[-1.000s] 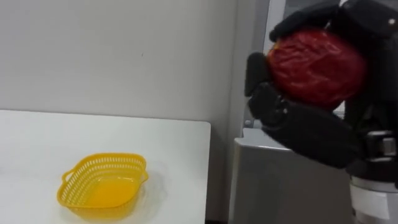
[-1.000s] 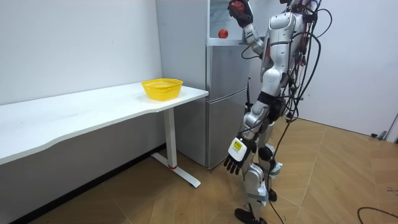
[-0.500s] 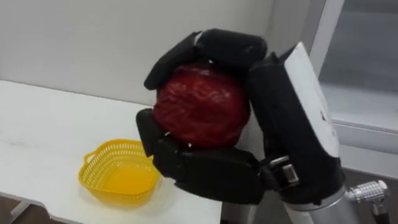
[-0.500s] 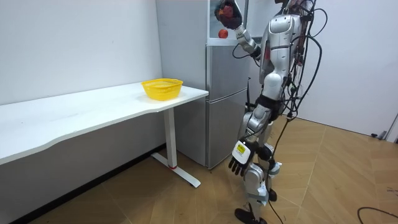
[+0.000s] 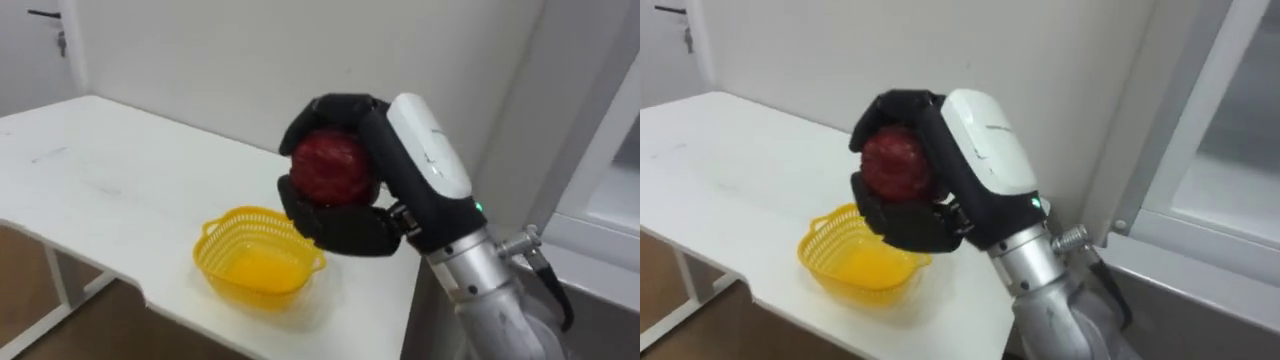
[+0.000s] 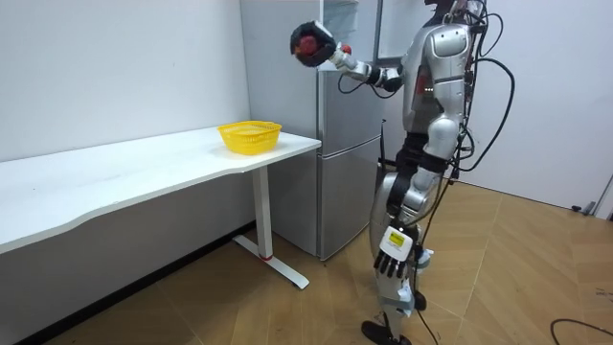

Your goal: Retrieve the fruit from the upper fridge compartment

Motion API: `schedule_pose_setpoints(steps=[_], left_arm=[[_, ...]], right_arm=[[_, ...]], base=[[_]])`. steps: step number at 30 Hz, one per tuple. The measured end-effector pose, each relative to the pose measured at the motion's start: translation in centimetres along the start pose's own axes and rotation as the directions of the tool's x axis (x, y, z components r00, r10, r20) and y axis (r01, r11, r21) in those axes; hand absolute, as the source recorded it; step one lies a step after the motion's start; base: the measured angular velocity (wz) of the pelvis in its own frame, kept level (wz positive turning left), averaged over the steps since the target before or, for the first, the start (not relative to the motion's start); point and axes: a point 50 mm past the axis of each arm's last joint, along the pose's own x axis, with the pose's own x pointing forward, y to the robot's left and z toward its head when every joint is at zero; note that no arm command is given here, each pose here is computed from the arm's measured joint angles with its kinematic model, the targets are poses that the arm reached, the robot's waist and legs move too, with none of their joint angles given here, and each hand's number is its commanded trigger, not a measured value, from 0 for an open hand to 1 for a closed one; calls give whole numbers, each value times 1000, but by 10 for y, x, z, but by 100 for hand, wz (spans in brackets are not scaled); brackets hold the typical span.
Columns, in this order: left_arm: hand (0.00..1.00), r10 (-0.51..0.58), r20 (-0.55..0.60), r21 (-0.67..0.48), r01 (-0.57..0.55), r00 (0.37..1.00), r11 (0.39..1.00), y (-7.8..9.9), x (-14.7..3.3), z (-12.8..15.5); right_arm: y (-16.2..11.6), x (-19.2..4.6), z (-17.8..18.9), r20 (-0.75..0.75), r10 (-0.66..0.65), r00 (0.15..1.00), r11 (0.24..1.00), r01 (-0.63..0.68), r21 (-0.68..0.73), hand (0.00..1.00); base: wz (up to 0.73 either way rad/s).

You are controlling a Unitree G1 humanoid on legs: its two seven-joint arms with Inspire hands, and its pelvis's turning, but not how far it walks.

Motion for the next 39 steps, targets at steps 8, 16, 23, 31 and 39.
schedule_pose_setpoints(steps=[8,16,23,31,39], left_arm=[[0,58,14,30,-58,998,998,26,1,12],[0,68,30,71,-70,997,995,35,1,22],[0,55,26,73,-57,998,996,36,1,23],[0,59,22,85,-61,998,995,34,1,23],[0,73,12,84,-74,997,994,33,1,19]], right_arm=[[22,-15,-54,-229,135,964,985,-157,-78,100],[24,-12,-80,-359,171,918,981,-192,-25,100],[22,-13,-88,-417,212,884,967,-250,-39,100],[24,-2,-96,-466,249,849,951,-306,-49,0],[20,5,-95,-464,235,854,955,-291,-52,0]], base=[[15],[12],[3],[0],[0]])
